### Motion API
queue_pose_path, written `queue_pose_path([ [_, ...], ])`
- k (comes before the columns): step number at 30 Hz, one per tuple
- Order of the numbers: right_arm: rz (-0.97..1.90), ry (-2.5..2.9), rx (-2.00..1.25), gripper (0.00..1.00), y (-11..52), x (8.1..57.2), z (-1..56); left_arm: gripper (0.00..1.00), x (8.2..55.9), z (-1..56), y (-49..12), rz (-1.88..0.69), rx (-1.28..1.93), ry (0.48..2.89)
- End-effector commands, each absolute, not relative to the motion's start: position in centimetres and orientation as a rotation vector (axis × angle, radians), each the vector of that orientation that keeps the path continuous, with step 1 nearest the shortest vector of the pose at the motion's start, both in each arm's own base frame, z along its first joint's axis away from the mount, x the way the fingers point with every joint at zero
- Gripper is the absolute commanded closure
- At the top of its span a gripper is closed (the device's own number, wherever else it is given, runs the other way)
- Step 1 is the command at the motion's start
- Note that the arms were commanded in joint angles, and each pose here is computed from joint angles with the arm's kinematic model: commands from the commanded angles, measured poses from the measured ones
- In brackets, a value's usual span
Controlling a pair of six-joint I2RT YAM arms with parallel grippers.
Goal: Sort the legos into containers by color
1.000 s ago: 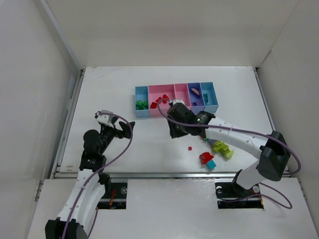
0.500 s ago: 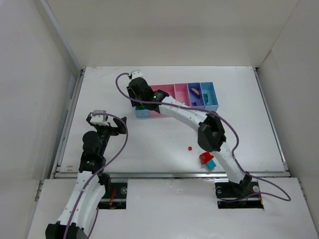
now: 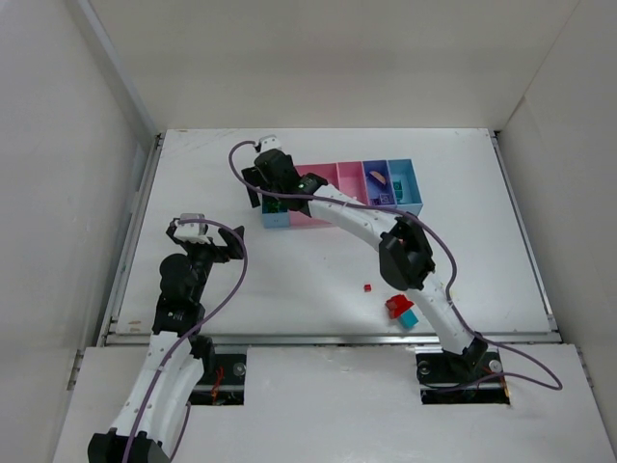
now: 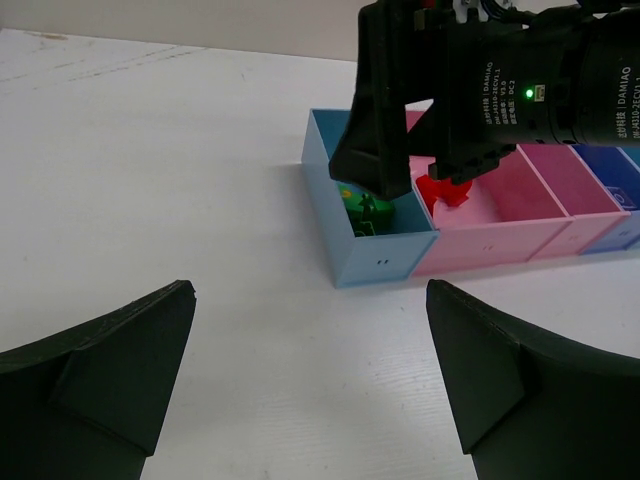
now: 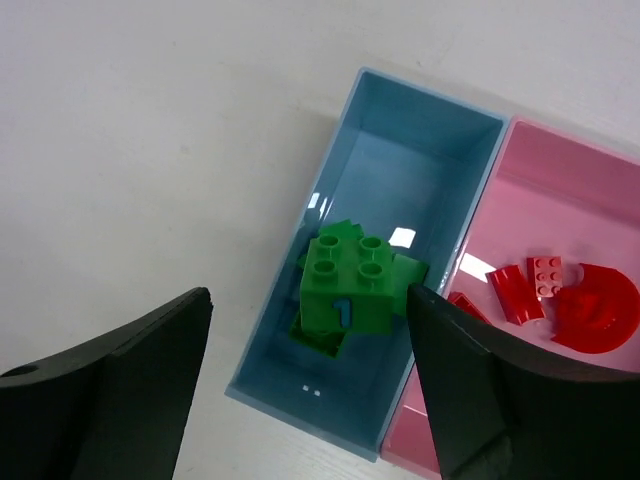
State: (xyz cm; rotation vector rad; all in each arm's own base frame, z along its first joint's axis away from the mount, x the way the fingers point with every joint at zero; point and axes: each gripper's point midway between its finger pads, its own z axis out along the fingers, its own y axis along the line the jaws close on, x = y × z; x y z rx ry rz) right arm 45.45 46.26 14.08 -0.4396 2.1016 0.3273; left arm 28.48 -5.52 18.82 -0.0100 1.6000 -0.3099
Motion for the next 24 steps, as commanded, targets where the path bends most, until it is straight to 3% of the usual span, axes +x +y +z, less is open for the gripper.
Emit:
queue_pose_path([
  [1,0.37,2.041,-0.405,0.0,45.7,45.6,18.7,0.0,28.6,20.3,-5.6,-0.313,0.005,1.553],
  [12,0.35,1.925,-0.331,0.0,39.1,42.9,30.4,0.0,28.5,20.3,-5.8,-0.32,0.012,1.554],
  [15,0.275,2.041,-0.313,0.0,35.3,39.9,28.1,0.0,28.5,20.3,-5.8,-0.32,0.012,1.554],
  [17,0.206,2.183,-0.296,0.0,31.9,37.1,23.4,0.0,28.5,20.3,-5.8,-0.32,0.012,1.554],
  [20,0.165,2.36,-0.319,0.12,28.4,32.3,16.7,0.0,28.5,20.3,-5.9,-0.327,0.02,1.554],
  [21,0.173,2.402,-0.281,0.23,27.8,31.2,15.3,0.0,28.5,20.3,-5.9,-0.327,0.02,1.554],
  [24,0.197,2.533,-0.276,0.39,25.8,27.2,11.4,0.0,28.4,20.3,-6.1,-0.336,0.028,1.554],
])
